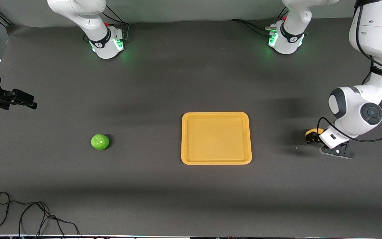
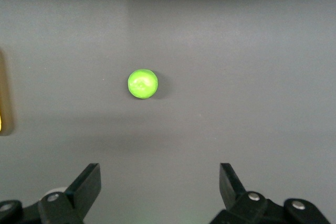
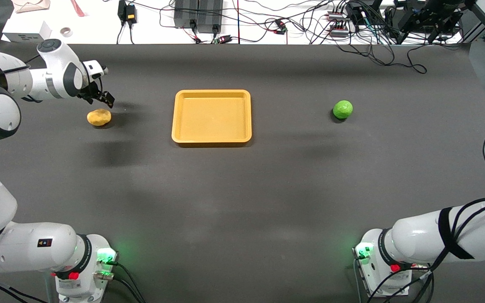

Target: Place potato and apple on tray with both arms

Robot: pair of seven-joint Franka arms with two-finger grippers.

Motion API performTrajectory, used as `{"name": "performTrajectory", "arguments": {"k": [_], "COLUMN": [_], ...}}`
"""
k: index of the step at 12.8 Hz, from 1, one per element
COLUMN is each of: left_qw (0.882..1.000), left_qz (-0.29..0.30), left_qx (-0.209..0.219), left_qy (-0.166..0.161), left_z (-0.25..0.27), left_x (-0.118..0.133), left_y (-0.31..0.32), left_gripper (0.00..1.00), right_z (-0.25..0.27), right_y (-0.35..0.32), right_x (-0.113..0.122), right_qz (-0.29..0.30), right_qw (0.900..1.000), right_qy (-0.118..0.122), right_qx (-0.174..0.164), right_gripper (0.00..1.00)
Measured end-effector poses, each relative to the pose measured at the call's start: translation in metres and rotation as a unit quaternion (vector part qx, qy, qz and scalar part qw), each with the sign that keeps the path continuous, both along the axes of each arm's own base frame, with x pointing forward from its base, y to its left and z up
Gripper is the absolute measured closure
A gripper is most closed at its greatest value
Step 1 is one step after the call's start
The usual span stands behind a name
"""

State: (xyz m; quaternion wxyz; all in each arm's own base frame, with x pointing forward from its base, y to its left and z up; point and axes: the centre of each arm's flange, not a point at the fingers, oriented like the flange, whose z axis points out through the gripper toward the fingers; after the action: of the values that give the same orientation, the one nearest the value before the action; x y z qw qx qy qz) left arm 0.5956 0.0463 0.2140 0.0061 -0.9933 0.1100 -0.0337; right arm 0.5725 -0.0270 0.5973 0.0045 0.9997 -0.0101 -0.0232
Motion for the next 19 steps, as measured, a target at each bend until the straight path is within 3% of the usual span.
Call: {"name": "performTrajectory", "arguments": {"k": [9, 10, 11, 13, 14, 16, 19], "left_qw": [1.000, 1.000, 1.000, 1.000, 1.000, 1.000, 1.000], "left_qz": [-0.021, -0.022, -0.022, -0.022, -0.022, -0.022, -0.023], "left_qx": [0.003, 0.003, 0.003, 0.004, 0.005, 0.005, 0.005], "left_qy": [-0.002, 0.000, 0.001, -0.005, -0.007, -0.008, -0.008], "left_z": [-0.013, -0.015, -0.017, -0.022, -0.025, -0.028, -0.028], "left_x": [-0.013, -0.015, -0.017, -0.023, -0.026, -0.029, -0.029], "left_y": [0.002, 0.002, 0.002, 0.002, 0.002, 0.002, 0.002], "left_gripper": [0.06, 0.14, 0.15, 0.32, 0.32, 0.47, 0.52], "right_z": [-0.001, -0.001, -0.001, -0.001, -0.001, -0.001, -0.001], "right_y": [0.000, 0.000, 0.000, 0.000, 0.000, 0.000, 0.000], "right_x": [0.000, 0.000, 0.000, 0.000, 0.000, 0.000, 0.000], "right_qz": [0.000, 0.000, 0.000, 0.000, 0.000, 0.000, 0.000], "right_qw": [1.000, 1.000, 1.000, 1.000, 1.000, 1.000, 1.000], "right_qy": [0.001, 0.001, 0.001, 0.001, 0.001, 0.001, 0.001], "right_qx": [0.000, 0.000, 0.000, 0.000, 0.000, 0.000, 0.000], "right_gripper": [0.00, 0.00, 0.00, 0.00, 0.00, 0.00, 0.00]}}
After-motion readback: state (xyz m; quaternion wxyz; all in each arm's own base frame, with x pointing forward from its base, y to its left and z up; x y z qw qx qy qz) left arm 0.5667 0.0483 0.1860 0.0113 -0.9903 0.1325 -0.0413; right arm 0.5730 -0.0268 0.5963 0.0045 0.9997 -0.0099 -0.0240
